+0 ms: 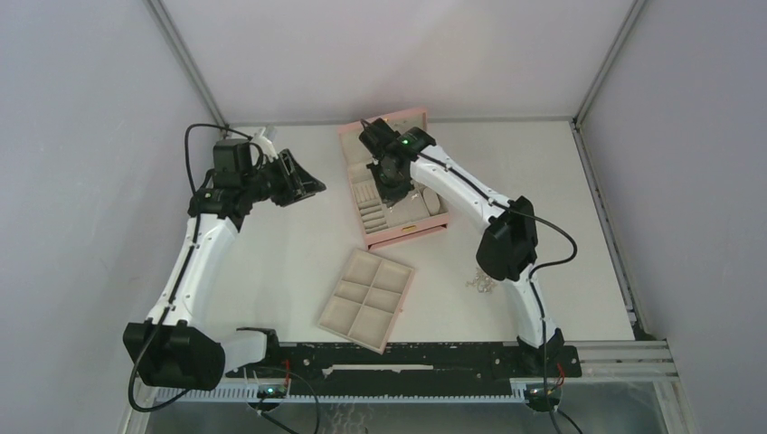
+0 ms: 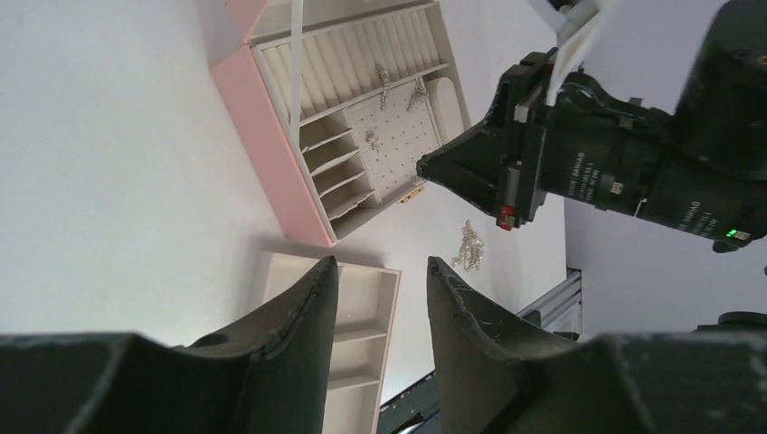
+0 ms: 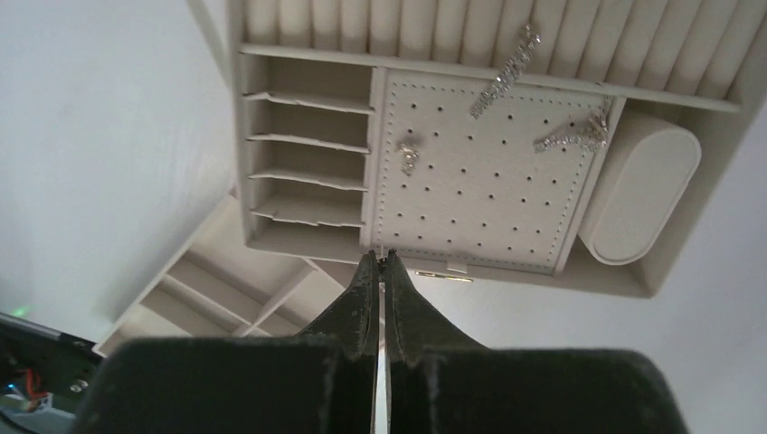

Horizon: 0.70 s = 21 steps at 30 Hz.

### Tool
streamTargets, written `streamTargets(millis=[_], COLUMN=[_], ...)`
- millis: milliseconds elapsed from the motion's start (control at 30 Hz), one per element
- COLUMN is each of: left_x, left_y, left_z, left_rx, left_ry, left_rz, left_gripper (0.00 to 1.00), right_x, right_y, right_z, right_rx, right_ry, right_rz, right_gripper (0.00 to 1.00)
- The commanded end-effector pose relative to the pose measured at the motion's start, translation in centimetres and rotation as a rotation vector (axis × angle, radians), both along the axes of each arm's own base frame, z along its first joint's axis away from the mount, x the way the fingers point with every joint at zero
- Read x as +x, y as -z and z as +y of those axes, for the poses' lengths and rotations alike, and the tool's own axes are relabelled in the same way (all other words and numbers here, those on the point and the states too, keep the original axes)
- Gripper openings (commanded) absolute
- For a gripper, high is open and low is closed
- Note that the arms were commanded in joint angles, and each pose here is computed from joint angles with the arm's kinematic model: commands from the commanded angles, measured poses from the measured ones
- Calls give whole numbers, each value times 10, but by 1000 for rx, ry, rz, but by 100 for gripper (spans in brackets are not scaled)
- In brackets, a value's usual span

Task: Organize the mixed jewelry
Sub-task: Place the jewelry in the jewelry box.

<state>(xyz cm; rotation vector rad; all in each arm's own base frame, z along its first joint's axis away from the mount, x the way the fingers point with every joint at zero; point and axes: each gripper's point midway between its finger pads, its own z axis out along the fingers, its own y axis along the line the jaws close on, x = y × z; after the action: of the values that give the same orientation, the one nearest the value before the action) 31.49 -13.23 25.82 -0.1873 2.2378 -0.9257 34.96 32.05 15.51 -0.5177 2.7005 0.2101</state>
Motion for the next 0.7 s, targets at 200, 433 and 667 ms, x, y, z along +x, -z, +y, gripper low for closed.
streamTargets(millis=[200, 433, 667], left_x=[1, 3, 3], left_y=[0, 4, 5], left_z=[3, 3, 3], left_rx=[25, 23, 21], left_ry=[1, 2, 3], left_rz=[-30, -22, -19], left_gripper=[46, 46, 46], right_x=[14, 13, 5], right_y=[3, 16, 28], right_z=[-25, -23, -14], right_rx=[-63, -63, -62], right_ry=[12, -15, -56], right_rz=[-1, 42, 82], right_gripper=[0, 0, 0])
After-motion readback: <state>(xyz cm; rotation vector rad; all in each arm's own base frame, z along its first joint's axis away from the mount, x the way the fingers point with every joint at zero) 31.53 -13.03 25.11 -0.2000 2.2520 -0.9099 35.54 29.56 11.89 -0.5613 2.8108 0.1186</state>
